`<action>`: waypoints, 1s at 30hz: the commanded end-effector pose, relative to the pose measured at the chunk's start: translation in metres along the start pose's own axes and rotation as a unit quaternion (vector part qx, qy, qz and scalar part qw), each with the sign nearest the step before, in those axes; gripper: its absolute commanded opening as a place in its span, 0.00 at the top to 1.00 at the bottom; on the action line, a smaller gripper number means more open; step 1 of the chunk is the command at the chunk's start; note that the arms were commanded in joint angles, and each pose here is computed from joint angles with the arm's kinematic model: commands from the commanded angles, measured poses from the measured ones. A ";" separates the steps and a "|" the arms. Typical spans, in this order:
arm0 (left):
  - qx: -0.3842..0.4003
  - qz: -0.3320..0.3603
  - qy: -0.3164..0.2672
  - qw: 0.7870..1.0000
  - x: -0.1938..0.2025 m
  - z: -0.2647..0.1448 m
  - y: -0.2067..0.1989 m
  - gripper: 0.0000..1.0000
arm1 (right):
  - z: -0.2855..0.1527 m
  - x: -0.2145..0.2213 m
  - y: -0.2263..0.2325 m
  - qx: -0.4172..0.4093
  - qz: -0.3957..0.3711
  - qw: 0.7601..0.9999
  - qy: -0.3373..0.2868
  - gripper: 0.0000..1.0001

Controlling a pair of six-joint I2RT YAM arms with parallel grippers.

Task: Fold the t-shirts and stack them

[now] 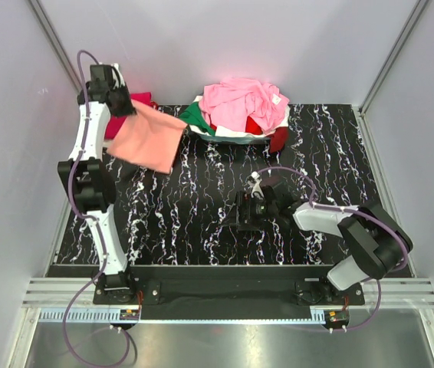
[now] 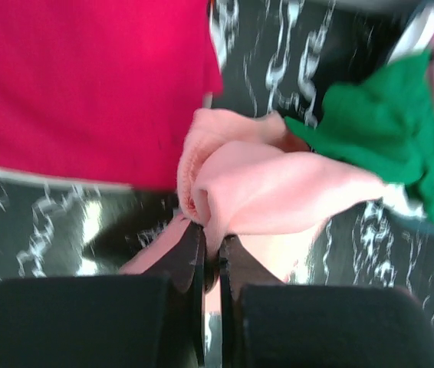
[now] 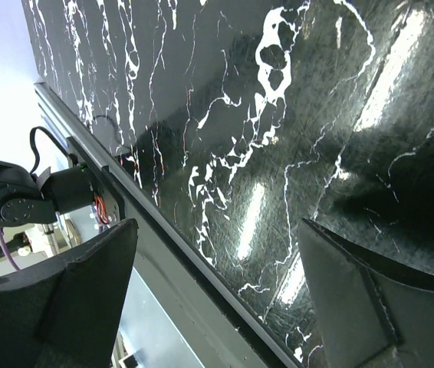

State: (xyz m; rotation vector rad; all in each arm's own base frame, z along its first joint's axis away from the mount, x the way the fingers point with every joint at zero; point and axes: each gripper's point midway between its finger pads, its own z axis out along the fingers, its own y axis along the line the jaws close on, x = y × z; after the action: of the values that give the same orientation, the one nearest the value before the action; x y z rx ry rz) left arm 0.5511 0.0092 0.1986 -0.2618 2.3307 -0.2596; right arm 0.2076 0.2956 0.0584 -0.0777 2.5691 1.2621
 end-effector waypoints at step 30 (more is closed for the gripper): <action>0.020 0.065 -0.270 0.960 -0.170 -0.074 0.005 1.00 | 0.021 -0.013 0.012 -0.015 -0.006 0.999 0.027 0.09</action>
State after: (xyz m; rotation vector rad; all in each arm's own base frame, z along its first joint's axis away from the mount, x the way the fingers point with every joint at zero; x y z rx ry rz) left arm 0.6052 0.0579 0.2999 -0.1909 1.9799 -0.1787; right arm 0.2186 0.3083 0.0475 -0.0773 2.6258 1.2680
